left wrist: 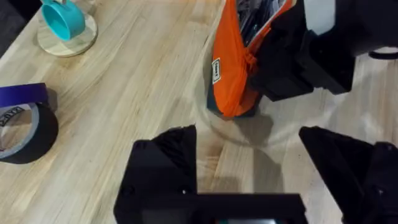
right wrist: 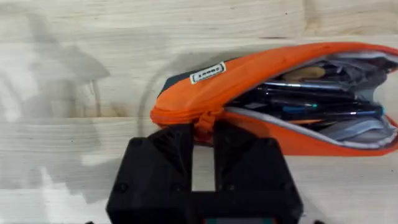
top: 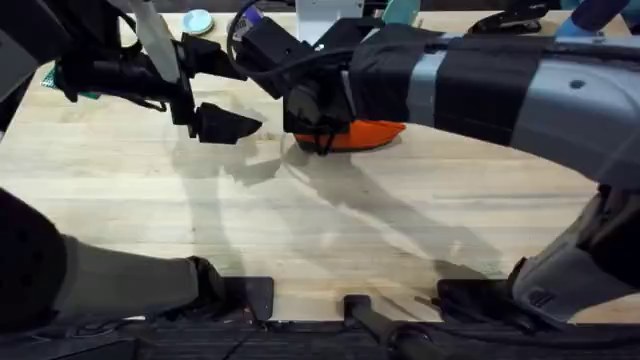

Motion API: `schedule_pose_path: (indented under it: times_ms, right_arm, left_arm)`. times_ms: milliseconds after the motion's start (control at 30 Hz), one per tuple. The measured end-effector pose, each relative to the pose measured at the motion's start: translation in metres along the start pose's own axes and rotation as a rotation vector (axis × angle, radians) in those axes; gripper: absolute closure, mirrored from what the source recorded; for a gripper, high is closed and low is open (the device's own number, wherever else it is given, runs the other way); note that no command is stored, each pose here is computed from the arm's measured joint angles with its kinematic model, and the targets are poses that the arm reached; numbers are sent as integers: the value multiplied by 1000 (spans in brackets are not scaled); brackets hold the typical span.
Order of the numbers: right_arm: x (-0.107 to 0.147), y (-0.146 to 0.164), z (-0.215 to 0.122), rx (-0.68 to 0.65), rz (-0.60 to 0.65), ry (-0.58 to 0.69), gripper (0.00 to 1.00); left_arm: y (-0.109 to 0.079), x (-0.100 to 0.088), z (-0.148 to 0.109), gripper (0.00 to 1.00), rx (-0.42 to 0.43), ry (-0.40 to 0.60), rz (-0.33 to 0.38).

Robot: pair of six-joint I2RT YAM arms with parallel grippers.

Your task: Unzip the bag, pick up the pens from the table one at a time and place them inside, then zip the bag closed.

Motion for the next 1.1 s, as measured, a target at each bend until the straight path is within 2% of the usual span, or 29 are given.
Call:
schedule_pose_path:
  times_ms: [100, 167, 767, 1100]
  right_arm:
    - [0, 0, 0, 0, 0, 0, 933]
    - [0, 0, 0, -1, 1, -1, 966]
    - [-2, 0, -2, 2, -37, -3, 969]
    - [-17, 3, -26, 14, -76, -5, 969]
  left_arm:
    - [0, 0, 0, 6, 0, 0, 0]
    - [0, 0, 0, 5, 0, 0, 0]
    - [0, 0, 0, 6, 0, -4, 0]
    - [0, -2, 0, 5, -1, -15, 3]
Point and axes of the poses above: each hand's point on the last joint's axis, 136 mm out from that joint toward the fingers, its own z axis out along the fingers, its own y axis along the line the jaws close on, x = y × z, the point moved 6 cm from there along -z, back along the fingers, and after that the axes turned 3 degrees about z, right-handed, at the moved point
